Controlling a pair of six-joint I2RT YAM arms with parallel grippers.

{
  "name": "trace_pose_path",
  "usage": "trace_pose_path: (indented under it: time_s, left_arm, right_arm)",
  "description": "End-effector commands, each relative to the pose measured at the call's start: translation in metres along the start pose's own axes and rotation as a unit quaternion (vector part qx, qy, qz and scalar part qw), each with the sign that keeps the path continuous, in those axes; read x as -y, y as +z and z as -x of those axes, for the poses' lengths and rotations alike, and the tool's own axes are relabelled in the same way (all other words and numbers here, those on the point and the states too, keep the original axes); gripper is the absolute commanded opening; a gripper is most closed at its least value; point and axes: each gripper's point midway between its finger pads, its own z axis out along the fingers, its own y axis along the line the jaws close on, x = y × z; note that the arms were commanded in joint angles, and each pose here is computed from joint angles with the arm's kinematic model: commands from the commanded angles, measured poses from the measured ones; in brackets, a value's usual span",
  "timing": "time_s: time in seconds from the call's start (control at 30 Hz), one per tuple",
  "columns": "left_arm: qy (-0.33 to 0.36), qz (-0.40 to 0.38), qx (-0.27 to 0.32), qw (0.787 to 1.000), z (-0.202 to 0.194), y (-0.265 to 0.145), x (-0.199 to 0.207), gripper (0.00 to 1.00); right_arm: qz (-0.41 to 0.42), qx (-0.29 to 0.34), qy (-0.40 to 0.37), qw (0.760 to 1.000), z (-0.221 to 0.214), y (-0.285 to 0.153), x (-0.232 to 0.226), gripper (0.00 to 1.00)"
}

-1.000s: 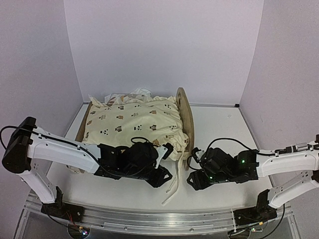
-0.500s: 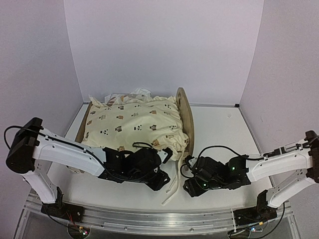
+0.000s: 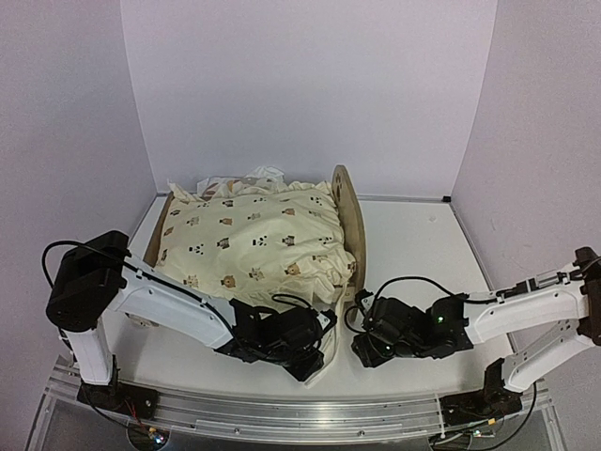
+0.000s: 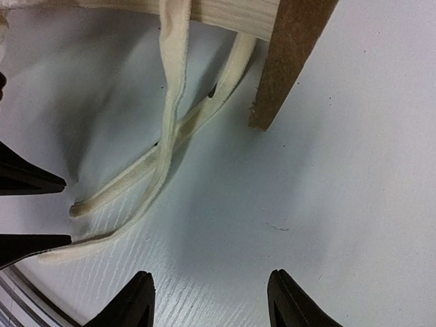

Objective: Set up the pet bed

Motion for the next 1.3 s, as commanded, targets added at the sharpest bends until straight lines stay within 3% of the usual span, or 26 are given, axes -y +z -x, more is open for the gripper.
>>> trace_pose_path:
  time_s: [0.0,0.23,0.7,1.03,1.27]
  left_arm:
    - [0.007,-0.012,0.018,1.0,0.015,-0.001,0.015,0.39]
    - [0.02,0.014,0.029,0.999,0.028,-0.007,0.016,0.4]
    - [0.014,0.07,-0.006,0.997,0.003,0.011,-0.005,0.36]
    - [0.039,0.051,0.026,0.998,0.021,-0.011,0.025,0.42]
    - [0.045,0.026,0.013,0.999,0.017,-0.017,0.043,0.38]
  right_arm:
    - [0.006,0.003,0.007,1.0,0.0,-0.003,-0.001,0.58]
    - [0.028,0.008,0.017,0.999,0.001,-0.009,-0.005,0.57]
    - [0.051,-0.008,0.02,0.998,-0.006,-0.002,-0.016,0.56]
    - [0.038,0.028,0.017,0.999,0.005,-0.014,-0.004,0.57]
    - [0.035,0.032,0.015,0.999,0.007,-0.017,-0.002,0.57]
